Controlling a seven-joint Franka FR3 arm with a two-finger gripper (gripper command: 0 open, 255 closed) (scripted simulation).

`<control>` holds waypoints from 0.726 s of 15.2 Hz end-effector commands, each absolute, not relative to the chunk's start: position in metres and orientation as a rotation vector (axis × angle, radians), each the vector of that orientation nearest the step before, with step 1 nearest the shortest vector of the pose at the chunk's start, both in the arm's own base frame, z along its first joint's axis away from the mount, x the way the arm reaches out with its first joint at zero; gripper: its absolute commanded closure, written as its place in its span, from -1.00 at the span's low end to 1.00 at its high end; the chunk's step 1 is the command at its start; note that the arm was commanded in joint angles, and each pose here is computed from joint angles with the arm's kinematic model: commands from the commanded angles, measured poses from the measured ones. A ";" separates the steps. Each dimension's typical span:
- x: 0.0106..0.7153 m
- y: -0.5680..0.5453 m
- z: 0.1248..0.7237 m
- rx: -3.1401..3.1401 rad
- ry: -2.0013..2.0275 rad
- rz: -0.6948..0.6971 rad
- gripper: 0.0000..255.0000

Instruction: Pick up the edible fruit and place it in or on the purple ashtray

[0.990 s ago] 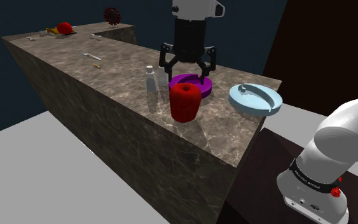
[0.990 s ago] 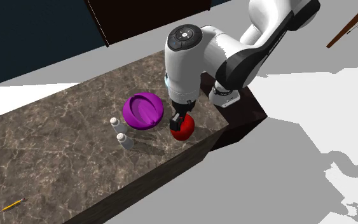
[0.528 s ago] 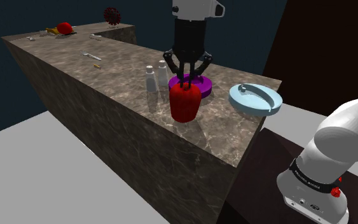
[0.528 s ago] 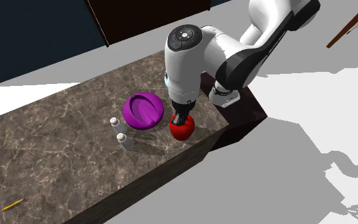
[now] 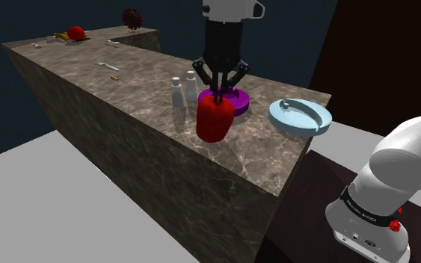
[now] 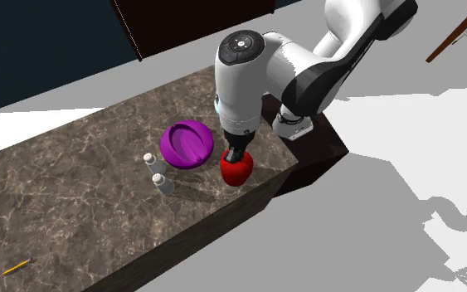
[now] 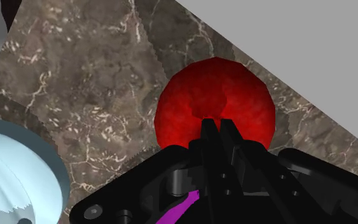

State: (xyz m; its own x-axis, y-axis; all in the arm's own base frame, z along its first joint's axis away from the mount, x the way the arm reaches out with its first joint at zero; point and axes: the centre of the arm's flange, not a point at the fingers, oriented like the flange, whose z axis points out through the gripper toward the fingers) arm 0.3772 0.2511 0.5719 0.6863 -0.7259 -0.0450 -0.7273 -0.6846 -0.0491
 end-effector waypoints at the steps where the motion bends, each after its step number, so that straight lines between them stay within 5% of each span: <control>1: 0.377 0.251 0.579 -2.827 1.219 0.034 1.00; 11: 0.377 0.251 0.632 -2.827 1.219 0.034 1.00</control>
